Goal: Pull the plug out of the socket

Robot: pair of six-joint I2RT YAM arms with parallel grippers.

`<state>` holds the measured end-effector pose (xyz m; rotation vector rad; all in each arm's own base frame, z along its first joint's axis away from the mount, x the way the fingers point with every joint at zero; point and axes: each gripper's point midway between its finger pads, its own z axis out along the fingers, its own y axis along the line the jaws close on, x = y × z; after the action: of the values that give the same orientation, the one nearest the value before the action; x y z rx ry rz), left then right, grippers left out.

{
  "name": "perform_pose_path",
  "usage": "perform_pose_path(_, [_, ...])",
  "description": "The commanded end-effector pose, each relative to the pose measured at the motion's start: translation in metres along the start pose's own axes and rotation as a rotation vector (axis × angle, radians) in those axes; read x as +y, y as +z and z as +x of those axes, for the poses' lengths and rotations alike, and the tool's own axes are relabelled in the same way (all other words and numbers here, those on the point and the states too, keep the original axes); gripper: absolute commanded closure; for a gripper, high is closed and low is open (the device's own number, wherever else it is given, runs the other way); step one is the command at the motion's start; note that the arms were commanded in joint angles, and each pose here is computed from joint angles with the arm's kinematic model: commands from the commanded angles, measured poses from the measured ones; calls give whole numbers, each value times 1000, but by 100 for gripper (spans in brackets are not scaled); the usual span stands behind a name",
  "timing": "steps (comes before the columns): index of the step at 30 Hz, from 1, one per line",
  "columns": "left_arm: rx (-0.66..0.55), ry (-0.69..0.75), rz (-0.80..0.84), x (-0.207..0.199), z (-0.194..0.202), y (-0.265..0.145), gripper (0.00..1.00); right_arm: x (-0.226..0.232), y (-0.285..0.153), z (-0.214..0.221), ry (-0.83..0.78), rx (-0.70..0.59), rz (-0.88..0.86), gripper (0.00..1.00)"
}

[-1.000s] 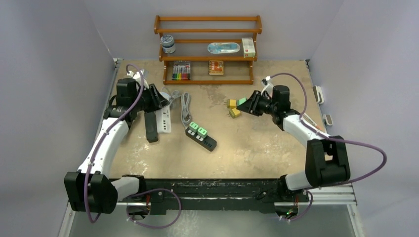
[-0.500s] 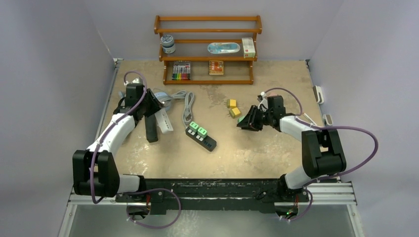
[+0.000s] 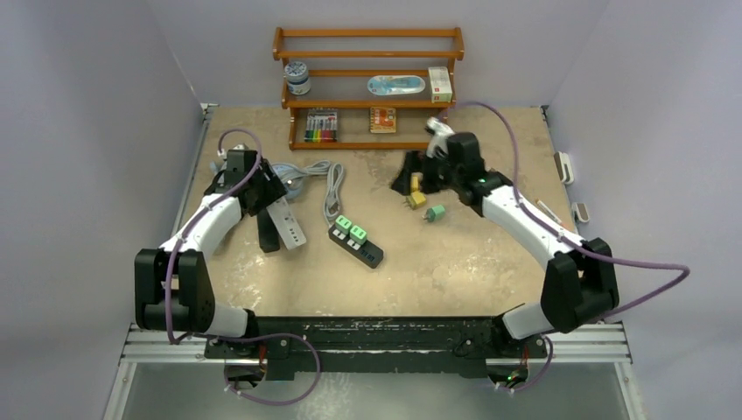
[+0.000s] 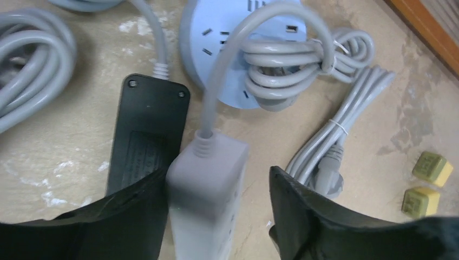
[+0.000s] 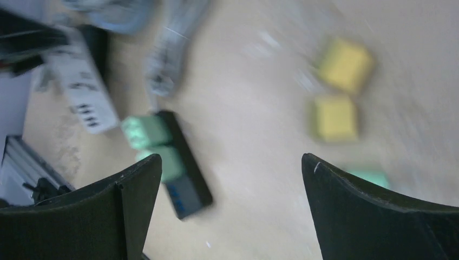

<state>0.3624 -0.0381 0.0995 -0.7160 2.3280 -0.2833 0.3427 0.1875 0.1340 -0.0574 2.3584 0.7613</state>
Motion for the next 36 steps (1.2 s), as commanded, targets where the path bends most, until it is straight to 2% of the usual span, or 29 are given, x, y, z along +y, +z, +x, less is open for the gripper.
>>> perform_pose_path(1, [-77,18,-82,10,-33,-11,32,130,0,-49,-518,-175,-158,1])
perform_pose_path(3, [-104,12,-160,26,-43,-17,29,164,19,-40,-632,-142,-188,1])
perform_pose_path(7, [-141,-45,-176,44,-57,-33,27,184,63,4,-777,-2,-182,5])
perform_pose_path(10, [-192,-83,-188,55,-69,-49,25,183,83,30,-811,88,-201,10])
perform_pose_path(15, [-258,-106,-180,61,-79,-71,22,175,98,47,-833,151,-198,14])
perform_pose_path(26, [-195,-111,-52,45,-56,-63,19,162,116,79,-827,242,-220,26])
perform_pose_path(30, [-127,-115,-16,41,-40,-52,18,161,120,85,-832,256,-221,31])
perform_pose_path(36, [-133,-81,133,7,-35,-60,17,157,128,95,-850,288,-220,39])
